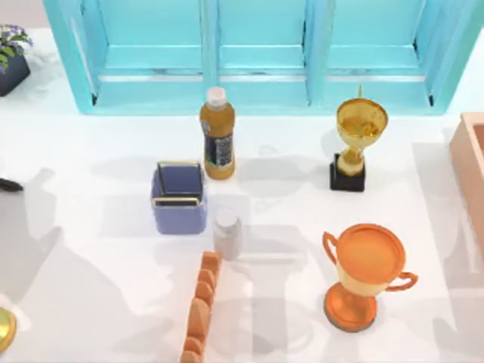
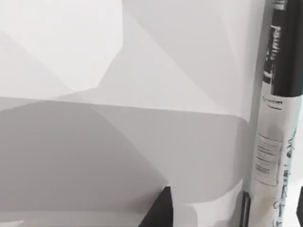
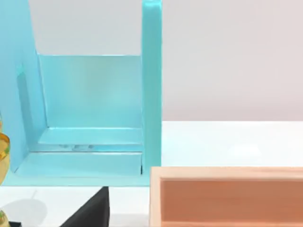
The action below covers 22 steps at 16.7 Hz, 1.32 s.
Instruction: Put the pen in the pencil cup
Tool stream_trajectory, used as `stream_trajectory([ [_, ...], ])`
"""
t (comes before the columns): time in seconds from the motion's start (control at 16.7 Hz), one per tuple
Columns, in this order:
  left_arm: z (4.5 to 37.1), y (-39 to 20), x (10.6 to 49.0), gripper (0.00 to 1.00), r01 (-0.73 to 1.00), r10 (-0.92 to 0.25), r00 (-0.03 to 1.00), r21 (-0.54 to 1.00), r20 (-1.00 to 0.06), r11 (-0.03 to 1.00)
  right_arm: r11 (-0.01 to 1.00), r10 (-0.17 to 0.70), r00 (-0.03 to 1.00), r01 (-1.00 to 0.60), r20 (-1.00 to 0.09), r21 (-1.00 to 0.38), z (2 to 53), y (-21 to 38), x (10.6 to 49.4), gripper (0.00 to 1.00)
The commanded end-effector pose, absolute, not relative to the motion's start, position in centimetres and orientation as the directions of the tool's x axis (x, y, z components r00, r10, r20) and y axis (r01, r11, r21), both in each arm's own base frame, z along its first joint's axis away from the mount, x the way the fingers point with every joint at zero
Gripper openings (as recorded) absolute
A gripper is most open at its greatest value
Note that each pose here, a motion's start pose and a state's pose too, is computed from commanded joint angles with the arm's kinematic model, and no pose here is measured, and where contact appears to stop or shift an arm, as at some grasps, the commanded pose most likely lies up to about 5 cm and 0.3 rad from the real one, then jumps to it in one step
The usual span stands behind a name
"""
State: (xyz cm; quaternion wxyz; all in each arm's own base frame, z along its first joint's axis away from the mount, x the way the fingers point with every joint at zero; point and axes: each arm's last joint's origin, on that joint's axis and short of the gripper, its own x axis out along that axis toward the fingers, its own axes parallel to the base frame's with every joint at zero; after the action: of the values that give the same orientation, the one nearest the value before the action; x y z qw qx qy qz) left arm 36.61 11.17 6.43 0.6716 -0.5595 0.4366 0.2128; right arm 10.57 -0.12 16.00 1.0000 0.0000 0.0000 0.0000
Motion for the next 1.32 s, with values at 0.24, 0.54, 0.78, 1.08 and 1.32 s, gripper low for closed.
stream_trajectory([
  [0.24, 6.4, 11.2, 36.6, 0.0, -0.774, -0.203, 0.528, -0.566, -0.825, 0.283, 1.0, 0.0, 1.0, 0.0, 0.0, 0.0, 16.0, -0.1, 10.6, 1.0],
  [0.54, 6.4, 11.2, 36.6, 0.0, -0.774, -0.203, 0.528, -0.566, -0.825, 0.283, 1.0, 0.0, 1.0, 0.0, 0.0, 0.0, 16.0, -0.1, 10.6, 1.0],
  [0.78, 9.8, 12.4, 35.3, 0.0, -0.774, -0.184, 0.531, -0.562, -0.827, 0.291, 1.0, 0.0, 1.0, 0.0, 0.0, 0.0, 16.0, -0.1, 10.6, 1.0],
  [1.08, 14.8, 13.4, 31.7, 0.0, -0.779, -0.183, 0.521, -0.552, -0.834, 0.296, 1.0, 0.0, 1.0, 0.0, 0.0, 0.0, 16.0, -0.1, 10.6, 1.0],
  [1.32, 20.8, 13.4, 26.3, 0.0, -0.77, -0.178, 0.531, -0.56, -0.828, 0.306, 1.0, 0.0, 1.0, 0.0, 0.0, 0.0, 16.0, -0.1, 10.6, 1.0],
])
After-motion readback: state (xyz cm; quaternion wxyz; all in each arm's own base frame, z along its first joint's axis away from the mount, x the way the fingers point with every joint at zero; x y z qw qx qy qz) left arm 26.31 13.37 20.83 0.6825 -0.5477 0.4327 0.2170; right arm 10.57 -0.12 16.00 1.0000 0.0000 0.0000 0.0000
